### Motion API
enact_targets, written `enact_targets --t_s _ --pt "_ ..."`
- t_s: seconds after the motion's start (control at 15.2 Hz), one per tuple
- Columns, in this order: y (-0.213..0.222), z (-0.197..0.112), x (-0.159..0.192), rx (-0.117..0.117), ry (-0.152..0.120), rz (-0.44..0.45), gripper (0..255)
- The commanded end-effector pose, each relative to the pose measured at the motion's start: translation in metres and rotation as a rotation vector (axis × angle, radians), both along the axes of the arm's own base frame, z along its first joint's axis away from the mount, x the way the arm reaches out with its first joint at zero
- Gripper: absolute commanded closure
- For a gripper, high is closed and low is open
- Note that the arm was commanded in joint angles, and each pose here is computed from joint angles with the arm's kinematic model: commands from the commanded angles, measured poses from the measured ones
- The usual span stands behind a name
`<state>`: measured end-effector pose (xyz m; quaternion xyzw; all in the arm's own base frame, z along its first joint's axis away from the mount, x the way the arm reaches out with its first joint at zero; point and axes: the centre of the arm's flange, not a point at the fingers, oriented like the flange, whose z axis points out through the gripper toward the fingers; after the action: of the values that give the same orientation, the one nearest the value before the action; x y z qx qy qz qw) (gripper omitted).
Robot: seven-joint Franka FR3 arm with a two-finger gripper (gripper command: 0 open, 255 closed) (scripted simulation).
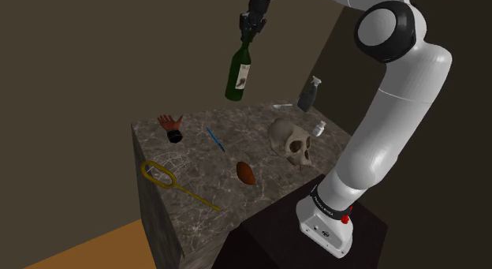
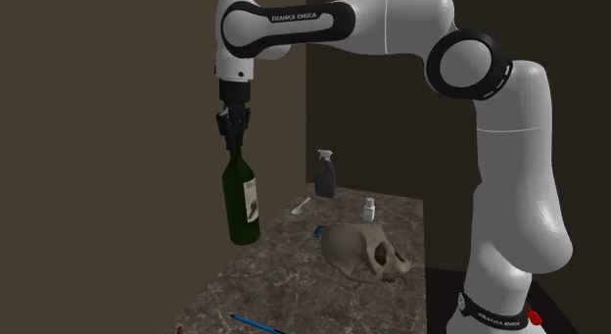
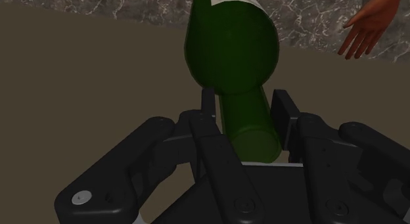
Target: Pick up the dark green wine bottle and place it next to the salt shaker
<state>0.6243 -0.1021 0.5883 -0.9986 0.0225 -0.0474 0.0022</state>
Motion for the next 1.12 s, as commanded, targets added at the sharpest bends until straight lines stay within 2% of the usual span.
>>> enact_targets --t_s 0.0,0.33,1.06 --pt "0.0 0.011 -0.001 0.0 0.0 0.0 255" --pt "0.0 0.032 -0.001 0.0 0.0 0.0 255" --pt "-0.086 0.033 -0.118 0.0 0.0 0.0 255"
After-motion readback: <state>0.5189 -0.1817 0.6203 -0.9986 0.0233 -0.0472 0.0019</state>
